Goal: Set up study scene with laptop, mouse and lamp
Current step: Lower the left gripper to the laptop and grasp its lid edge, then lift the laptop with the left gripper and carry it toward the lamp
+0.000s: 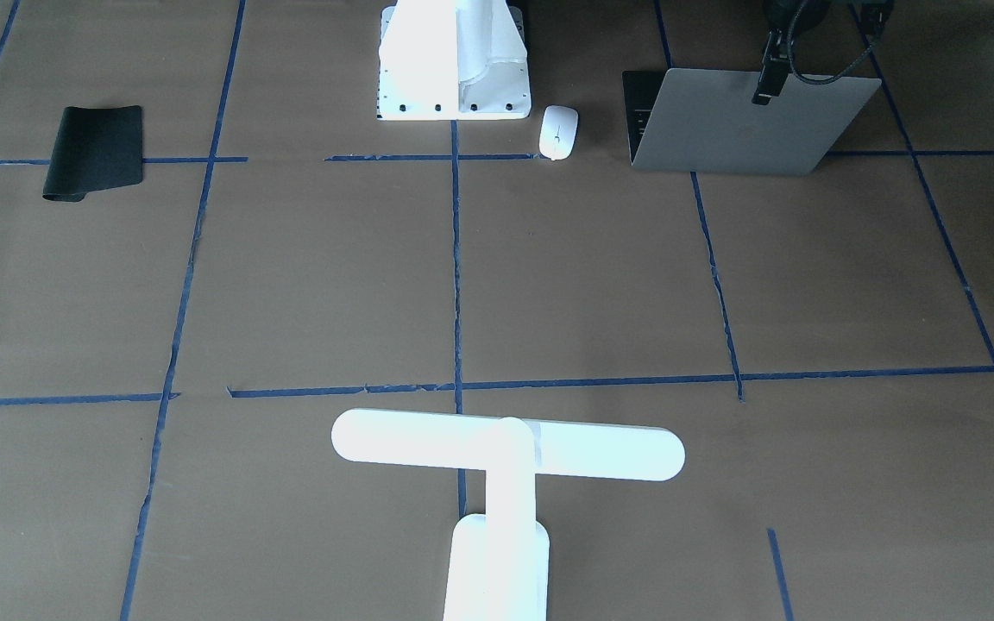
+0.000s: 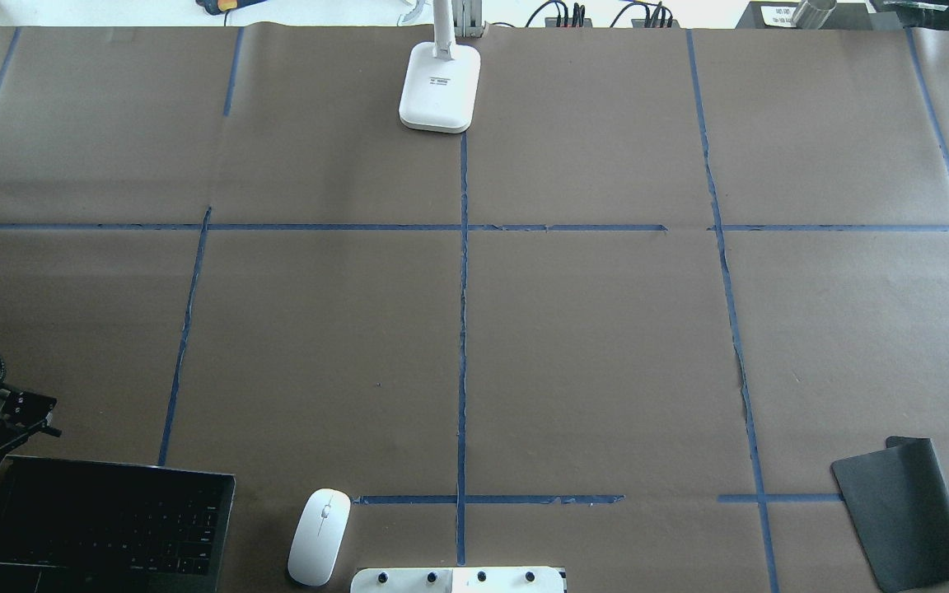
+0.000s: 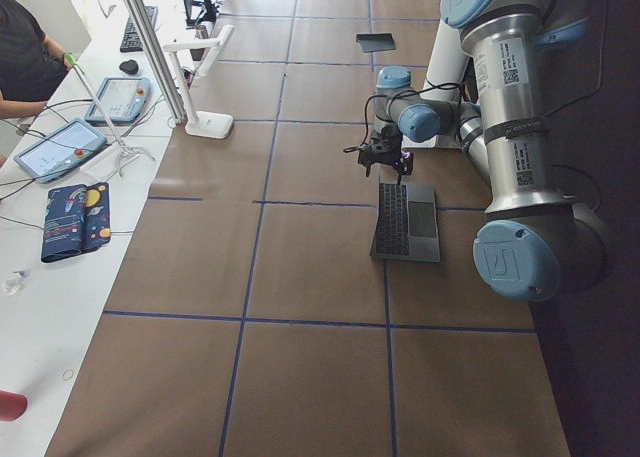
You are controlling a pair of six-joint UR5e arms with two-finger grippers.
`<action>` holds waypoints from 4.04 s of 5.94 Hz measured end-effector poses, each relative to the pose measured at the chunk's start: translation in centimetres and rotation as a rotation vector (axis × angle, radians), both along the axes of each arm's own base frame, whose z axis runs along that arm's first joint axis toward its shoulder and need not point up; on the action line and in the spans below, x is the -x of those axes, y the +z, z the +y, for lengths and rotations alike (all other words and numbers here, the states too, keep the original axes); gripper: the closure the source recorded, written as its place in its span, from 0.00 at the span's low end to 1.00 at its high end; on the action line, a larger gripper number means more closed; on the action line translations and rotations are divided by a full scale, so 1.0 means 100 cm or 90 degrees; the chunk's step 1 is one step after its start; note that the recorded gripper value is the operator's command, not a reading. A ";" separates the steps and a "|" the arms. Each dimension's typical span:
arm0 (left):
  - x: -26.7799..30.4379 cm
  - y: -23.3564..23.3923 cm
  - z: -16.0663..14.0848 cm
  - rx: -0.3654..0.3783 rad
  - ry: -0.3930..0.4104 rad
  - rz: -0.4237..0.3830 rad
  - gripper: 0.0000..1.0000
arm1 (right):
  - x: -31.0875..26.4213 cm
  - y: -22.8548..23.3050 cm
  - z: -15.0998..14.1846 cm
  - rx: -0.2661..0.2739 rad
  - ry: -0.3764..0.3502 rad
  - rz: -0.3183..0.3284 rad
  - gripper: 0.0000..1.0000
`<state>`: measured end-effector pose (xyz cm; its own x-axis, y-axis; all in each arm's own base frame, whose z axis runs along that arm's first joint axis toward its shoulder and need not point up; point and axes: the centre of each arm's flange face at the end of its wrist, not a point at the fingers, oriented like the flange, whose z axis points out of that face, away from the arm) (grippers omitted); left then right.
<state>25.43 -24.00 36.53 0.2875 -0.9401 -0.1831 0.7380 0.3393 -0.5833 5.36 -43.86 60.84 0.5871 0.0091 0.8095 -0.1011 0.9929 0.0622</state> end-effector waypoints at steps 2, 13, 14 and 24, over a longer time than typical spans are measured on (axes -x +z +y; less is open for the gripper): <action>-0.002 0.002 0.001 0.002 0.004 -0.004 0.95 | -0.001 0.000 0.000 0.000 0.001 0.000 0.00; -0.006 -0.063 -0.210 -0.008 -0.164 -0.072 1.00 | -0.003 -0.004 0.004 0.015 0.018 -0.008 0.00; -0.024 -0.081 -0.243 -0.010 -0.173 -0.069 1.00 | -0.004 -0.004 0.003 0.015 0.018 -0.008 0.00; -0.219 -0.300 -0.328 0.086 -0.275 0.002 1.00 | -0.004 -0.002 0.005 0.017 0.018 -0.007 0.00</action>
<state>47.30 -56.75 6.57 -0.1364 -0.9894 -0.0503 0.7931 -0.0787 -0.6040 5.72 -43.37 60.62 0.5767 0.0470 0.8156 -0.1294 0.9910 0.0345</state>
